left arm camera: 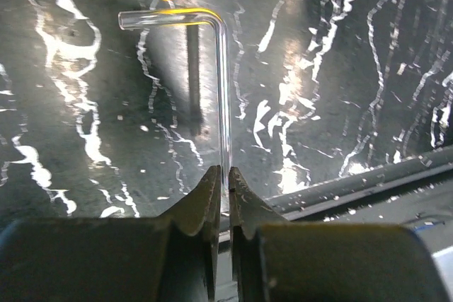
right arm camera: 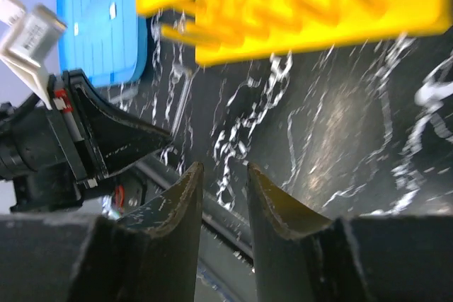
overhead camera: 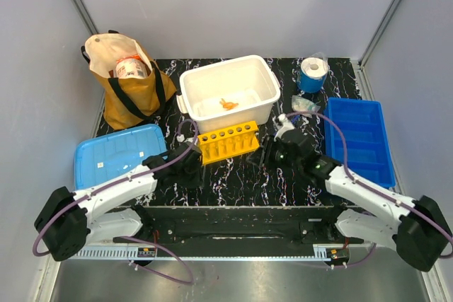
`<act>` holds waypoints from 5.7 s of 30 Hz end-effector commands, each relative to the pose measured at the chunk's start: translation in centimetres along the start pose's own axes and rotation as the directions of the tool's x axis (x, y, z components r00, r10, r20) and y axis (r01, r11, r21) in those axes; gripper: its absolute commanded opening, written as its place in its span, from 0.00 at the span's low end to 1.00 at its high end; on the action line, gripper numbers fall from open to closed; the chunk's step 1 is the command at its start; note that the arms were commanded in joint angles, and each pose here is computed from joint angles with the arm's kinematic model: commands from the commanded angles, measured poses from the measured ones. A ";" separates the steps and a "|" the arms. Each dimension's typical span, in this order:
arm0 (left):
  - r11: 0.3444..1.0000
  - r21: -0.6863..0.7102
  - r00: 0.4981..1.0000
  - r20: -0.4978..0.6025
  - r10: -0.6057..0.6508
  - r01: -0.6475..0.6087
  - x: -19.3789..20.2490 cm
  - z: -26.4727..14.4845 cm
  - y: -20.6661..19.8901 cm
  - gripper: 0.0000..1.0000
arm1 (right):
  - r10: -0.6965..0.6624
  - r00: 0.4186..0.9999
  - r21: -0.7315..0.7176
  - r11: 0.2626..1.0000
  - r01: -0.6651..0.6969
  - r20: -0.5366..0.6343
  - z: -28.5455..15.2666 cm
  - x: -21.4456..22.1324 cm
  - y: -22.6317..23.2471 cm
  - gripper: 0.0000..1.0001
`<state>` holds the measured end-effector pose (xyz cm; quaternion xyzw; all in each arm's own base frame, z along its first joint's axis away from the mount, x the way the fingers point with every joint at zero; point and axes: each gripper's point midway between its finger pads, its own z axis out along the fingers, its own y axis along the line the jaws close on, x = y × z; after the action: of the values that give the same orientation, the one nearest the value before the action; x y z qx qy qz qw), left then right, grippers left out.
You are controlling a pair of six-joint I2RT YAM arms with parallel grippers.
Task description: Organize the chemistry lab equipment
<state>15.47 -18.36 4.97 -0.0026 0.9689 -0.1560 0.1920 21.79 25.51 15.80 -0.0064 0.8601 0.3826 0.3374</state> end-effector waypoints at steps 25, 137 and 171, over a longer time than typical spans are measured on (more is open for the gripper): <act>0.941 0.334 0.991 0.130 0.017 -0.060 -0.8 -3.3 -9.6 0.04 | 0.395 0.888 -0.253 0.857 -0.449 -0.236 7.8 7.4 6.0 0.46; 0.879 -0.201 0.722 0.506 0.471 -0.433 -10.4 -12.6 -2.4 0.99 | 0.299 0.688 0.513 0.488 -0.706 0.661 -18.0 -20.7 -28.6 0.34; 0.941 -0.118 0.638 0.707 0.305 -0.318 -11.8 -17.7 -1.0 0.99 | 0.127 0.978 0.663 0.748 0.014 -0.164 2.2 -5.3 -20.5 0.40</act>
<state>19.39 -12.98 24.19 0.1170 0.8127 -0.1052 0.5610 31.95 11.21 5.72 0.1055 0.9676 0.1001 0.2062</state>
